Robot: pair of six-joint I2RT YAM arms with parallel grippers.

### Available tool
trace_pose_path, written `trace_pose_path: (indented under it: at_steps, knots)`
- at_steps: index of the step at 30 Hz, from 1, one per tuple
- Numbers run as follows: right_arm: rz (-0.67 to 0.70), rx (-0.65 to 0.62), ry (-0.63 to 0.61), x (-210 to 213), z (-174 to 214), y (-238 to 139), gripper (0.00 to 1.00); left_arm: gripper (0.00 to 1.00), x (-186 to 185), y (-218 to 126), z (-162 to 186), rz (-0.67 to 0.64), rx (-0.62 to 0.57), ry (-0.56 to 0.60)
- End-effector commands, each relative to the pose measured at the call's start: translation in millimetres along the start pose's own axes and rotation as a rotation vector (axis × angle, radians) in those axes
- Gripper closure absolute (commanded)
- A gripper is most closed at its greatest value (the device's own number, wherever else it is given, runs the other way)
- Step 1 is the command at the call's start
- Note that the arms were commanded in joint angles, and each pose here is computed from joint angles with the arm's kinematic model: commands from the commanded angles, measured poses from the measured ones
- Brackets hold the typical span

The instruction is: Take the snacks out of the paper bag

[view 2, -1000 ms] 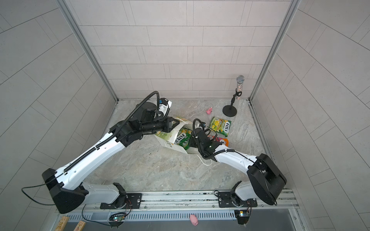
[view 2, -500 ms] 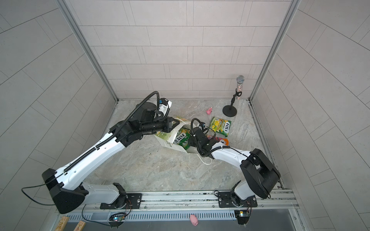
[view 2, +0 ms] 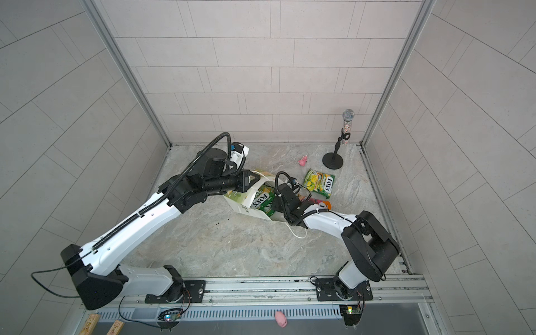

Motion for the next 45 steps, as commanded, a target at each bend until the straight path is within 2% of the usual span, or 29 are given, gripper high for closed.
trace_pose_path:
  at_steps: [1,10,12,14,15,28,45]
  knots:
    - [-0.044,0.015,0.029,9,0,4,0.66,1.0,-7,-8,-5,0.023,-0.025,0.023]
    - [-0.12,0.017,0.058,15,2,12,0.69,1.0,-7,-7,-4,0.03,-0.016,0.022]
    - [-0.124,0.025,0.057,16,3,14,0.79,1.0,-7,-7,-4,0.031,-0.017,0.022]
    - [-0.134,0.032,0.053,18,4,14,0.98,1.0,-7,-8,-4,0.03,-0.018,0.023]
    - [-0.142,0.035,0.045,19,4,13,1.0,1.0,-7,-8,-4,0.027,-0.017,0.025]
    - [-0.28,-0.003,-0.066,44,-16,-41,1.0,1.0,-2,-3,0,0.002,0.003,0.032]
    - [-0.44,-0.118,-0.094,56,-38,-92,1.0,1.0,2,1,6,-0.005,0.024,0.029]
Point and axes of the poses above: each gripper's point midway between its finger pads, its own y axis out along the fingers, its own x axis along the line the jaws close on, z = x × y, the point moved 6 cm from there along -y, back along the fingers, and after that the axes turned 7 degrees about y, right-handed, at the moved point
